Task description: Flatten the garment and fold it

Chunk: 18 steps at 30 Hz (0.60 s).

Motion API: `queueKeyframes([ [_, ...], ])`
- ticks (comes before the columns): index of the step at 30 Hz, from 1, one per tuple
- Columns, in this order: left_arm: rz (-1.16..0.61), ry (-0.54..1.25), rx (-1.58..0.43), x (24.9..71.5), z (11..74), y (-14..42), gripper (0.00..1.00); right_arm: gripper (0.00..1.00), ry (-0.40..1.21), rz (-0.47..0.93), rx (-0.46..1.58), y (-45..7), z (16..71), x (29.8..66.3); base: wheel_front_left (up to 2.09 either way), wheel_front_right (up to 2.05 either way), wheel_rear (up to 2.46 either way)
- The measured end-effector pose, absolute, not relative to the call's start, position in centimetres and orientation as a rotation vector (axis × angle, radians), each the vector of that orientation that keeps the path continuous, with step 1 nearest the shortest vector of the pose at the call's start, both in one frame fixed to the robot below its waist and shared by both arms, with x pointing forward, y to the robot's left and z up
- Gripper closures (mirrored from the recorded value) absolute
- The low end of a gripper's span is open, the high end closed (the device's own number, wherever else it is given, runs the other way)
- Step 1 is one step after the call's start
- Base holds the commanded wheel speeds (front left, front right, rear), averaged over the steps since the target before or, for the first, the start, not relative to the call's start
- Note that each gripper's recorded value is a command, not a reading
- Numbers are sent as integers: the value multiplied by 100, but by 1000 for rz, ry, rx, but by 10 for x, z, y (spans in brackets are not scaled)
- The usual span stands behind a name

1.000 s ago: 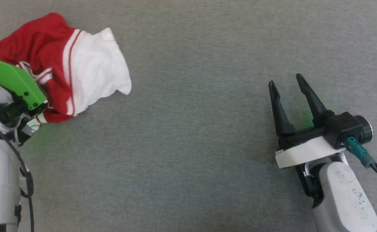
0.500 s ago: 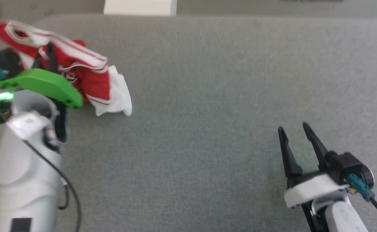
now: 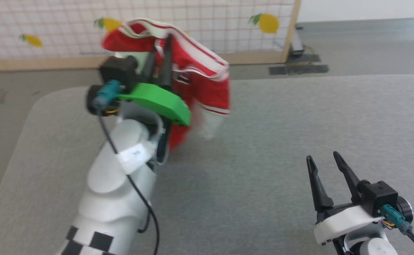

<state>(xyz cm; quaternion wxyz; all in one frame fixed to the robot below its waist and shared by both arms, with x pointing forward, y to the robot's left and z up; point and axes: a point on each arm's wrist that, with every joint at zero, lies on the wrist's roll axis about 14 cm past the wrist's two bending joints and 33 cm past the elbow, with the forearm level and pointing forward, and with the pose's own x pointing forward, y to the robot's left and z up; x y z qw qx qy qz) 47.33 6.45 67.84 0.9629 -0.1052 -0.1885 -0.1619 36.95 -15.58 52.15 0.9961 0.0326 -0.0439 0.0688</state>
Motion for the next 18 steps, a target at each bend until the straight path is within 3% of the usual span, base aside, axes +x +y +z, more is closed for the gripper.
queueKeyframes([
  [7, -611, -196, -232, 449, 642, -40, 100, 0, -97, 48, 59, -185, 527, 345, 0, 0, 0],
  [11, -706, 235, -104, 423, 538, -77, 100, 0, -103, -7, 57, -201, 529, 333, 0, 0, 0],
  [14, -720, 564, 15, 391, 461, -75, 100, 0, -97, -40, 57, -211, 528, 326, 0, 0, 0],
  [17, -723, 755, 78, 370, 422, -66, 100, 0, -85, -54, 59, -215, 524, 325, 0, 0, 0],
  [18, -719, 802, 83, 366, 414, -63, 95, 0, -81, -53, 60, -215, 523, 325, 0, 0, 0],
])
